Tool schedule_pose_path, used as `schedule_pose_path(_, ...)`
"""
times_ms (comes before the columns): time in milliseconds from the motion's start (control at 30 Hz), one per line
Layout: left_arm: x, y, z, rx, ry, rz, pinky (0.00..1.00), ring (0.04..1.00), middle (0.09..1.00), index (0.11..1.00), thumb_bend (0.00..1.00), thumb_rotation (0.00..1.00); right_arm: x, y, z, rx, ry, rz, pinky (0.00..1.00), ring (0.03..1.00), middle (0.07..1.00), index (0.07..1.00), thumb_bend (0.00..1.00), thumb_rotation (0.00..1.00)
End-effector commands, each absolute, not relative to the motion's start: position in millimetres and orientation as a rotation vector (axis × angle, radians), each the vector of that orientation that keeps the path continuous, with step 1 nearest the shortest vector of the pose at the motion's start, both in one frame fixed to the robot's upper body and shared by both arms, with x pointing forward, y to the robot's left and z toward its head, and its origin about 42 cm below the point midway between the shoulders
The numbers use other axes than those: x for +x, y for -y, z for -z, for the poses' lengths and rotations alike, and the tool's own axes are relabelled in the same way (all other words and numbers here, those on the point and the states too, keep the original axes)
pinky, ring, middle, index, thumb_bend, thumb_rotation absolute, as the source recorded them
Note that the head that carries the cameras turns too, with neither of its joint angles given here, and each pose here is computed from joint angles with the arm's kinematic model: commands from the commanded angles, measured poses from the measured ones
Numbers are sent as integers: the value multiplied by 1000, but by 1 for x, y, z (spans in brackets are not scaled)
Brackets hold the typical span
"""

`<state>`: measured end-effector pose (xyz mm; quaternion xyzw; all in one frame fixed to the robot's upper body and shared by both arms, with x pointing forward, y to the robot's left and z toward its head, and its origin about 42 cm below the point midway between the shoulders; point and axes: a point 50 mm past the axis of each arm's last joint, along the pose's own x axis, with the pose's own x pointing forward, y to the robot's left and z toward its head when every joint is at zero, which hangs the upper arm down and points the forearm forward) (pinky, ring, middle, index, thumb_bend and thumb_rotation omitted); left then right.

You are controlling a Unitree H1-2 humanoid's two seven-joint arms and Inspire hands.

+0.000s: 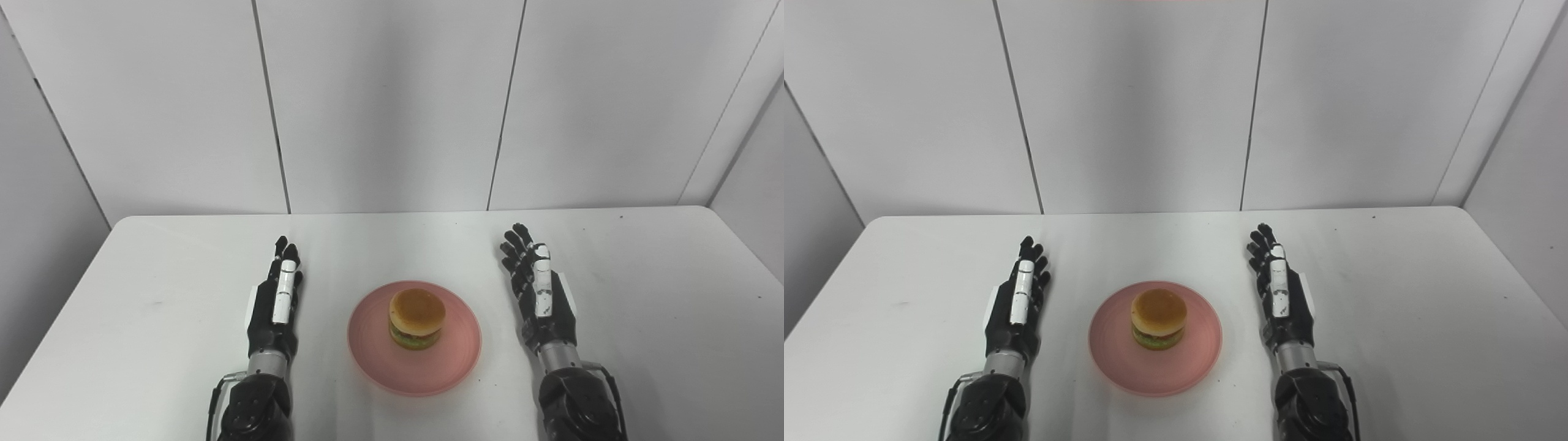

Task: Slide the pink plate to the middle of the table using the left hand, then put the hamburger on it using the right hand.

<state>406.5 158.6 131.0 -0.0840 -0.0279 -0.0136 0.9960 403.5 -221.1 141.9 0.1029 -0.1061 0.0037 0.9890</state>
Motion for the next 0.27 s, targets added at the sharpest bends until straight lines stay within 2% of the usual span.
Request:
schedule_pose_path(0, 404, -157, -124, -172, 8, 35, 1000, 1000, 1000, 1000, 794, 871, 401, 216, -138, 218, 232, -10, 987, 937, 932, 924, 904, 1000)
schedule_pose_path(233, 401, -157, -125, -176, 8, 35, 1000, 1000, 1000, 1000, 800, 873, 399, 216, -138, 186, 222, 9, 987, 944, 928, 922, 886, 1000)
